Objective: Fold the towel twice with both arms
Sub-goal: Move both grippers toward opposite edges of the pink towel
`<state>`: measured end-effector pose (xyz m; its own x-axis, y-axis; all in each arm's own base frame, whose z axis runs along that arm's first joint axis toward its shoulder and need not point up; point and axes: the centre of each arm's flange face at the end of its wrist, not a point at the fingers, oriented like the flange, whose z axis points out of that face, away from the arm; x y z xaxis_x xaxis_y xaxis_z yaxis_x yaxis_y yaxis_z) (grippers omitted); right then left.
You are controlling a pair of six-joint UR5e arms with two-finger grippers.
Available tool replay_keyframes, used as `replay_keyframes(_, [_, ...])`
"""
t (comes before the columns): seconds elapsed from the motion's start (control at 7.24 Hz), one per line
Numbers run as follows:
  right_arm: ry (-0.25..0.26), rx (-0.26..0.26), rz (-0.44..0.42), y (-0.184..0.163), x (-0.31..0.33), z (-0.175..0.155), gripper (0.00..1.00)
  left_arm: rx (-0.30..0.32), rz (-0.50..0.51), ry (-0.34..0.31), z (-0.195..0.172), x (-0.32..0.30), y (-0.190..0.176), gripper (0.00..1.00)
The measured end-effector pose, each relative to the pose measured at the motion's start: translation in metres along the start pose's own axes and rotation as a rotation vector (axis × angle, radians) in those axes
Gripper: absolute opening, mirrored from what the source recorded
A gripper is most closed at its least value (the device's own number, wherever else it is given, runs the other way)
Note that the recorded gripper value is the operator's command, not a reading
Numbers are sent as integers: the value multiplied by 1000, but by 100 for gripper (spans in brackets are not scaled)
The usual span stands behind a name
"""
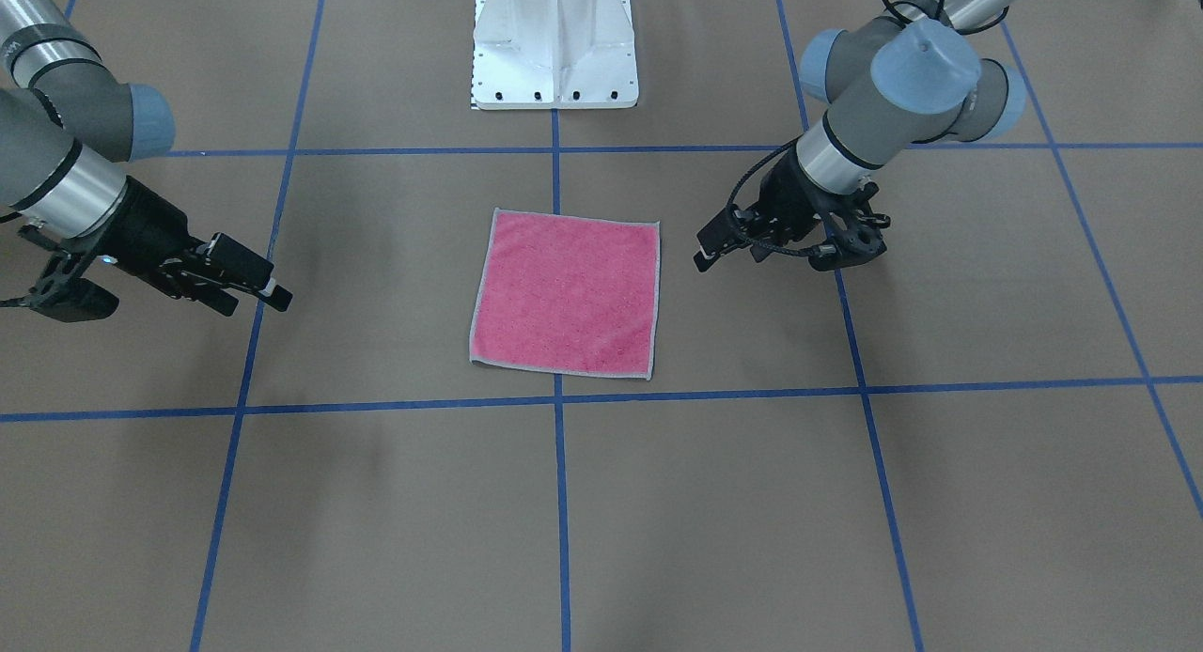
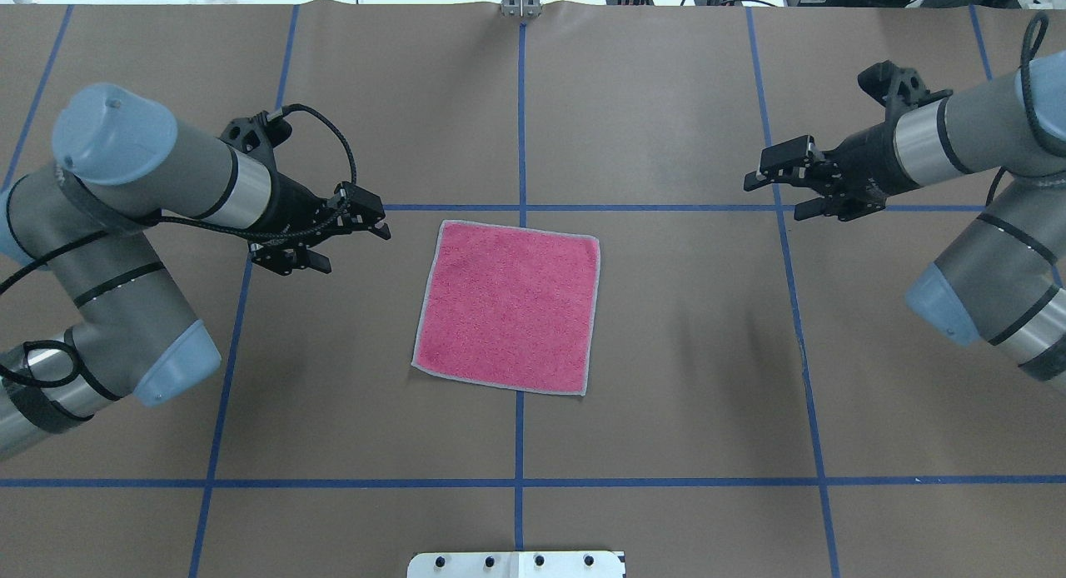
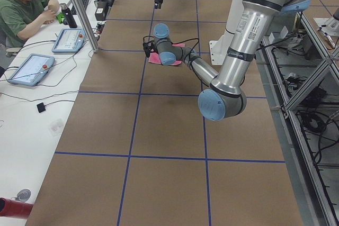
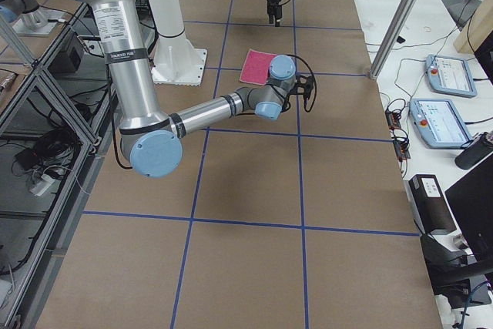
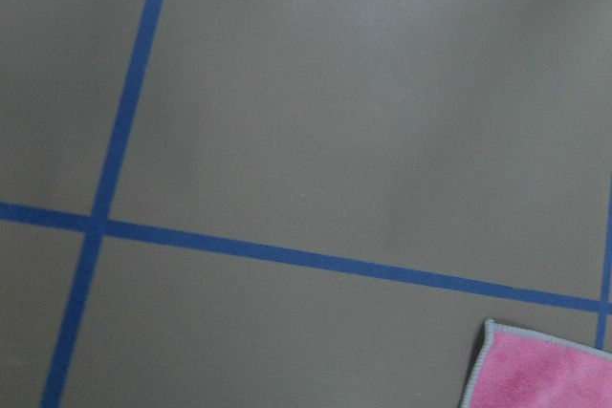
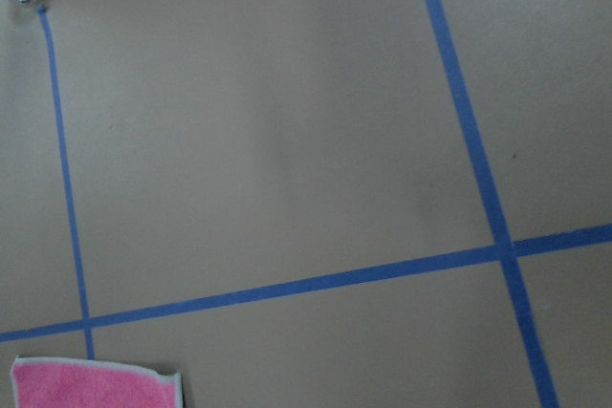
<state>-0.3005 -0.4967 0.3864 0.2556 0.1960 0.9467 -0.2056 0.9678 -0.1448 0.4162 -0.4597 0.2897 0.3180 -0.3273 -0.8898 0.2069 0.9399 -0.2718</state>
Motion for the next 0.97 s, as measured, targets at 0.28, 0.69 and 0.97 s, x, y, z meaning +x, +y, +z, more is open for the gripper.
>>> replay_keyframes(0.28, [-30, -67, 37, 39, -33, 28, 99, -12, -1, -6, 28, 9, 40, 100])
replay_keyframes(0.69, [-8, -106, 25, 101, -70, 87, 99, -35, 4, -23, 52, 10, 67, 98])
replay_keyframes(0.97, [9, -125, 22, 118, -87, 103, 99, -34, 5, -43, 67, 5, 74, 91])
